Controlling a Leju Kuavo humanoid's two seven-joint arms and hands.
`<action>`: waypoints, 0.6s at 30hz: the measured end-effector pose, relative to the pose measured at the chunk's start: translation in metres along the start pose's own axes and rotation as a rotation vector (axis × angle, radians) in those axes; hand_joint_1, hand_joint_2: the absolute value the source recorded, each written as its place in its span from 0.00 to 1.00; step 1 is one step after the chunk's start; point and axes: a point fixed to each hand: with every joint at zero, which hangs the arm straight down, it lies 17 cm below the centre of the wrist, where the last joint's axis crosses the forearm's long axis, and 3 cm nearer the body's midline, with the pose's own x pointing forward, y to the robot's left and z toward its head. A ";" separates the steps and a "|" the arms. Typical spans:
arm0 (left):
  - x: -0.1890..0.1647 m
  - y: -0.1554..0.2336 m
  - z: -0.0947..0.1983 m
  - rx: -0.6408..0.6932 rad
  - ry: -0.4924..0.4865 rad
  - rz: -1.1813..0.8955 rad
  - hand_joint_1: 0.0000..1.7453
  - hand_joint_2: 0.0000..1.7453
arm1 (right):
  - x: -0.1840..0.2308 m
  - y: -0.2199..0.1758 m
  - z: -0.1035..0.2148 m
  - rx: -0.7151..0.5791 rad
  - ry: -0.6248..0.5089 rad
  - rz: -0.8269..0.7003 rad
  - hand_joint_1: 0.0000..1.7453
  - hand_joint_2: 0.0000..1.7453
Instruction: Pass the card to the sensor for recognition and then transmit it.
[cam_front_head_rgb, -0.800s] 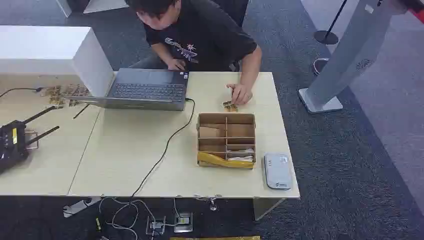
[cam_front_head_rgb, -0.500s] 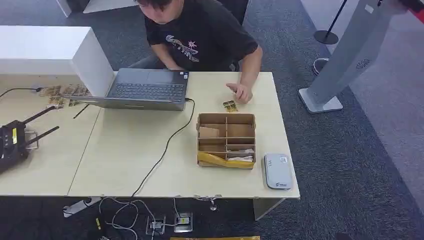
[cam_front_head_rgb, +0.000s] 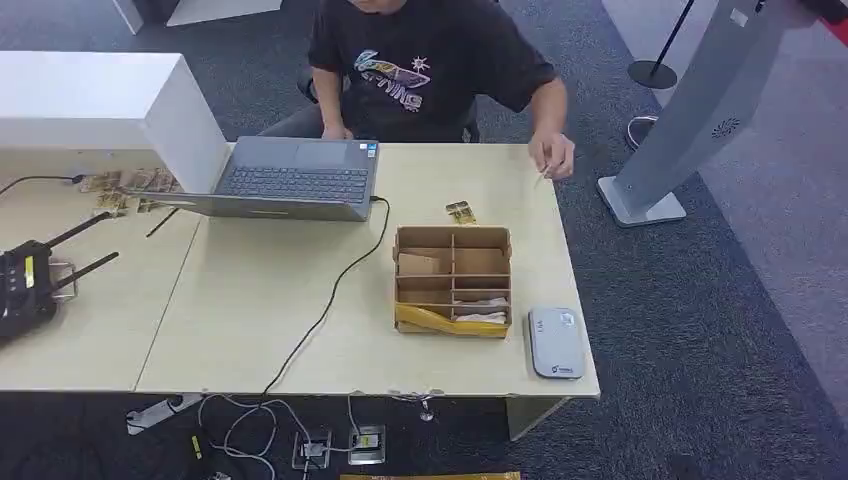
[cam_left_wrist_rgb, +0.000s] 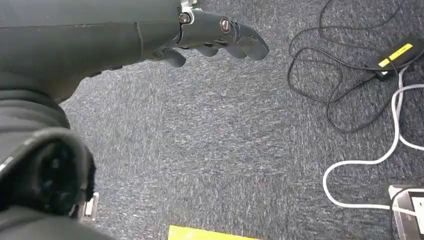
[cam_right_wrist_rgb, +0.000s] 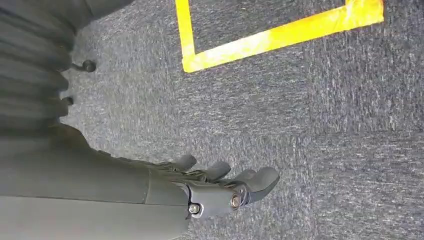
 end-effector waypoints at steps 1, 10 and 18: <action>0.000 -0.001 0.000 -0.002 -0.001 -0.001 0.00 0.00 | 0.000 0.001 0.000 0.002 0.000 -0.003 0.00 1.00; 0.001 -0.006 0.002 -0.010 -0.002 -0.001 0.00 0.00 | 0.001 0.006 0.001 0.014 -0.002 -0.033 0.00 1.00; 0.002 -0.009 0.002 -0.022 -0.009 -0.014 0.00 0.00 | 0.003 -0.002 0.000 -0.005 0.033 -0.240 0.00 1.00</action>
